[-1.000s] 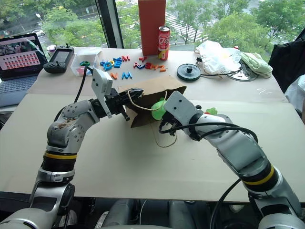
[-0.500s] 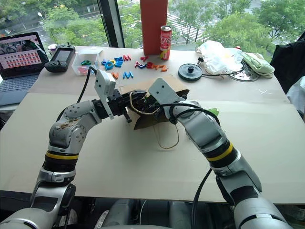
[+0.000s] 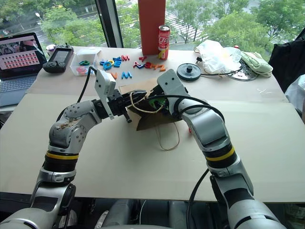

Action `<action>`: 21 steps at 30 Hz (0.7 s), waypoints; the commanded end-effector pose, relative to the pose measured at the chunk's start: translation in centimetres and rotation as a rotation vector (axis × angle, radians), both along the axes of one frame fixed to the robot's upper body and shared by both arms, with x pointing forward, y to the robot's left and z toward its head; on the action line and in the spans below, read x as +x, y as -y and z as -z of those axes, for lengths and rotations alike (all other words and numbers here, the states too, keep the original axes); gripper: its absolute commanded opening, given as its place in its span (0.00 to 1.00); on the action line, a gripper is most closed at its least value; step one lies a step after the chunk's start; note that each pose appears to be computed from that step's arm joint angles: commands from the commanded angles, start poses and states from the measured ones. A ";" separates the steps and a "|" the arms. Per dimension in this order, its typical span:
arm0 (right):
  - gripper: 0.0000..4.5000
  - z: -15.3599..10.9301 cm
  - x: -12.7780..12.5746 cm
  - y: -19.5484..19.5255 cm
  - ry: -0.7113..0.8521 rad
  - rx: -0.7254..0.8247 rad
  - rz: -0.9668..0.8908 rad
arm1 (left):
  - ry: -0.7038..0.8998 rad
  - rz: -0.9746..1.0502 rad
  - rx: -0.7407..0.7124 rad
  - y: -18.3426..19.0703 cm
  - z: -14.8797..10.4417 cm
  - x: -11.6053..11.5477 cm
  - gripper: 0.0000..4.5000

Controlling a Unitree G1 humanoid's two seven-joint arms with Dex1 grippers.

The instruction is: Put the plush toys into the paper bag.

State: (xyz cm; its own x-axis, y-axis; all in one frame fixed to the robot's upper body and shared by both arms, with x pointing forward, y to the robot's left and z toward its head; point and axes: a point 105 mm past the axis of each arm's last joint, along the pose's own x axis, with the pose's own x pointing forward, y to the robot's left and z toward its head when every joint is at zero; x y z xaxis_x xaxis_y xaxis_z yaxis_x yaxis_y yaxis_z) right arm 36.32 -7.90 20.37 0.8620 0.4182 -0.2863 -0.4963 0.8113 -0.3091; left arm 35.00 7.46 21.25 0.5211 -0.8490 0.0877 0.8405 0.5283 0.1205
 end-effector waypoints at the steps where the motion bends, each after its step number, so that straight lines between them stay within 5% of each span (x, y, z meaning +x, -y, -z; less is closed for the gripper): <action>1: 0.86 -1.9 -1.4 1.4 0.038 0.068 -0.018 | 0.049 0.010 -0.010 0.2 -1.2 -0.3 0.00; 10: 0.86 -0.1 -5.3 6.2 -0.037 0.092 0.018 | 0.044 0.003 -0.015 0.1 -1.2 -0.2 0.00; 21: 0.86 7.2 -4.2 11.1 -0.164 0.128 0.565 | 0.044 0.004 -0.011 0.1 -1.0 -0.1 0.00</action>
